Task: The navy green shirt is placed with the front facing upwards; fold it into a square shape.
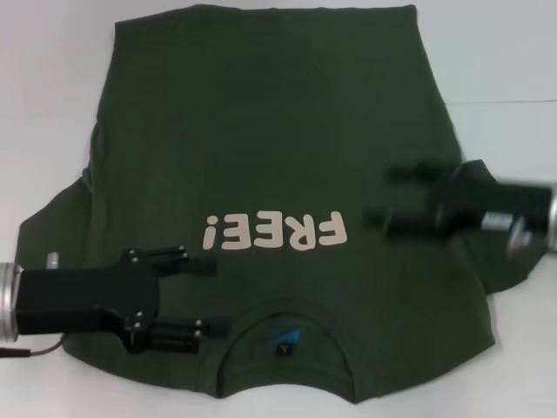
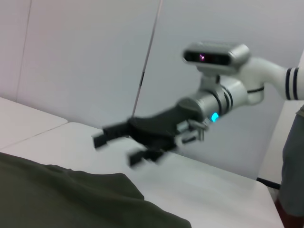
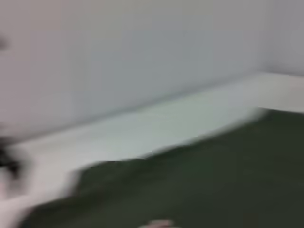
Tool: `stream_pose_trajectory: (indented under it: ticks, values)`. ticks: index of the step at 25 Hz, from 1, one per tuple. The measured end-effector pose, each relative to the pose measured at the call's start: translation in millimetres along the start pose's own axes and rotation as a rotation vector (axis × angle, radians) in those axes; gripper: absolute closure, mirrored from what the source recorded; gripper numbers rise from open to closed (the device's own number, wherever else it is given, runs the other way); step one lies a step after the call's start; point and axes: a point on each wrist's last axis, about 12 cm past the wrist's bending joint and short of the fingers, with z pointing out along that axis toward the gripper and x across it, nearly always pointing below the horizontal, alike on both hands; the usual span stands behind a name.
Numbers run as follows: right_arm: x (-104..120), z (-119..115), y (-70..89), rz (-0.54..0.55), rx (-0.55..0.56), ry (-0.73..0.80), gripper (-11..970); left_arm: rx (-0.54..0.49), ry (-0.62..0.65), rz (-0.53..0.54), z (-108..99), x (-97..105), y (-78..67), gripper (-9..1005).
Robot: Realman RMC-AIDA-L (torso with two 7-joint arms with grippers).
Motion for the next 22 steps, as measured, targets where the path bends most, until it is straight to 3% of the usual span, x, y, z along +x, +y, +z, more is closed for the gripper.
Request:
stream_pose_trajectory:
  ticks: [1, 4, 7, 12, 15, 22]
  values:
    - [0, 0, 0.0, 0.0, 0.0, 0.0, 15, -0.002, 0.001, 0.002, 2, -1, 1.4, 123]
    - [-17, -15, -19.8, 0.0, 0.146, 0.067, 17, -0.01, 0.001, 0.007, 6, -2, 4.9, 123]
    - [-34, -30, -29.8, 0.004, 0.25, 0.121, 17, 0.002, -0.013, 0.019, 10, -5, 5.8, 123]
    - [-54, -51, -37.2, 0.131, 0.374, 0.275, 17, 0.038, -0.03, 0.043, 20, -15, 6.6, 124]
    - [-57, -57, -41.5, 0.17, 0.454, 0.409, 17, 0.046, -0.027, 0.051, 25, -18, 8.0, 124]
    - [-52, -64, -44.4, 0.265, 0.524, 0.605, 18, 0.059, -0.019, 0.053, 29, -20, 8.8, 124]
